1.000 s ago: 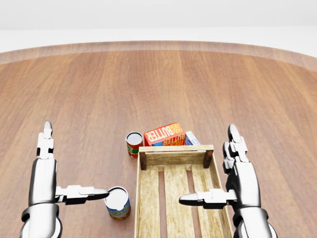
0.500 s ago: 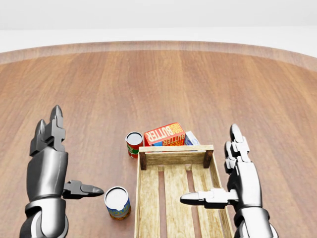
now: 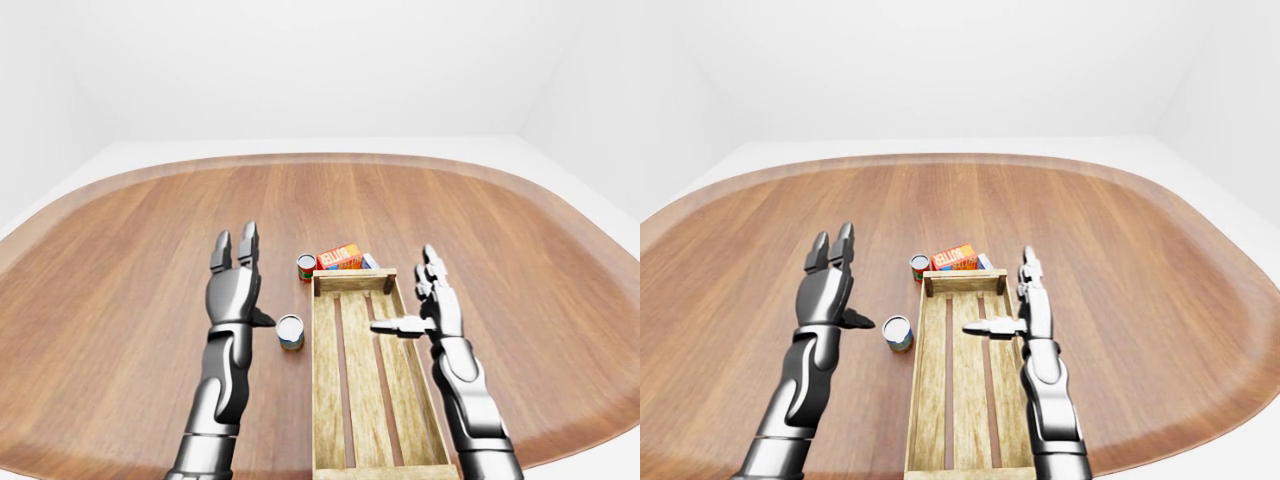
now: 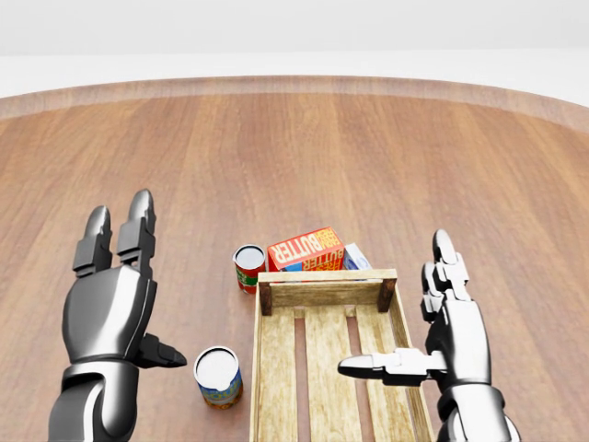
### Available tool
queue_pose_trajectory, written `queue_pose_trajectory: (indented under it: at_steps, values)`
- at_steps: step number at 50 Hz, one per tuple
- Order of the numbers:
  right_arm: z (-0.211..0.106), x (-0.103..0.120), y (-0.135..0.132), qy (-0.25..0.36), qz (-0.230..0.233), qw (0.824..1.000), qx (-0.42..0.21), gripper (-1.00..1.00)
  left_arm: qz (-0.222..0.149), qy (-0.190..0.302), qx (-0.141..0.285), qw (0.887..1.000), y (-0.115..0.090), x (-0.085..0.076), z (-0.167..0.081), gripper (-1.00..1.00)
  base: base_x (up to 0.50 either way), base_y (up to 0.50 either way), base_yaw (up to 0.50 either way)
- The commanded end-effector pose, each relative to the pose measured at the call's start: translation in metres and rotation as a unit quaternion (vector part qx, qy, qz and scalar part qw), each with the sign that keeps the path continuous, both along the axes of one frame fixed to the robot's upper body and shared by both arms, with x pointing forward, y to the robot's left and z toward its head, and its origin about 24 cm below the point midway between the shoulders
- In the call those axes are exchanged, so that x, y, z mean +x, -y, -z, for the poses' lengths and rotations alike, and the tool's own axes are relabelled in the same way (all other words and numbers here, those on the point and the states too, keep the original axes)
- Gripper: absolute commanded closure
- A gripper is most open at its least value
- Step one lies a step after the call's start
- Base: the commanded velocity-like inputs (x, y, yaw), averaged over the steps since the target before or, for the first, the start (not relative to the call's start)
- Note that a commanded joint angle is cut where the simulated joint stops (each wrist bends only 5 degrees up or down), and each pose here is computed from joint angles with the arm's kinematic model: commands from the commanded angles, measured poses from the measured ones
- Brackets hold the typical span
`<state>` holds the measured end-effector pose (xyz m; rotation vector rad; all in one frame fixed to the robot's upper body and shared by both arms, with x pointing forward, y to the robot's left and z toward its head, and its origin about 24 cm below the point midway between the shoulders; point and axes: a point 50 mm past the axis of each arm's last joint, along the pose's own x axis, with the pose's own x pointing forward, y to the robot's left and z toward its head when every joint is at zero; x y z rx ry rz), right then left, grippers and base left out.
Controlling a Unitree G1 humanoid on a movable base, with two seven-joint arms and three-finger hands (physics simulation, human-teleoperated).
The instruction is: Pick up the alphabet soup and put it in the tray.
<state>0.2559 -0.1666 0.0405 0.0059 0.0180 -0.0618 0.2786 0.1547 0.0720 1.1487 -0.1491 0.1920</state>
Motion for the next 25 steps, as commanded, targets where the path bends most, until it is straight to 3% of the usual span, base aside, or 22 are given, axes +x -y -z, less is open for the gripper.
queue_pose_trajectory:
  at_steps: [1,13,25]
  values:
    - [0.000,-0.001,0.003,-0.003,0.007,1.000,0.003,-1.00,0.004,-0.025,0.062,0.998,0.001,-0.001,0.005,-1.00,0.00,0.00,0.00]
    - [0.000,-0.001,0.006,-0.008,0.013,1.000,0.009,-1.00,0.011,-0.058,0.106,0.993,0.003,-0.008,0.010,-1.00,0.00,0.00,0.00]
    - [0.000,-0.001,0.009,-0.012,0.019,1.000,0.011,-1.00,0.010,-0.087,0.108,0.990,0.002,-0.010,0.028,-1.00,0.00,0.00,0.00]
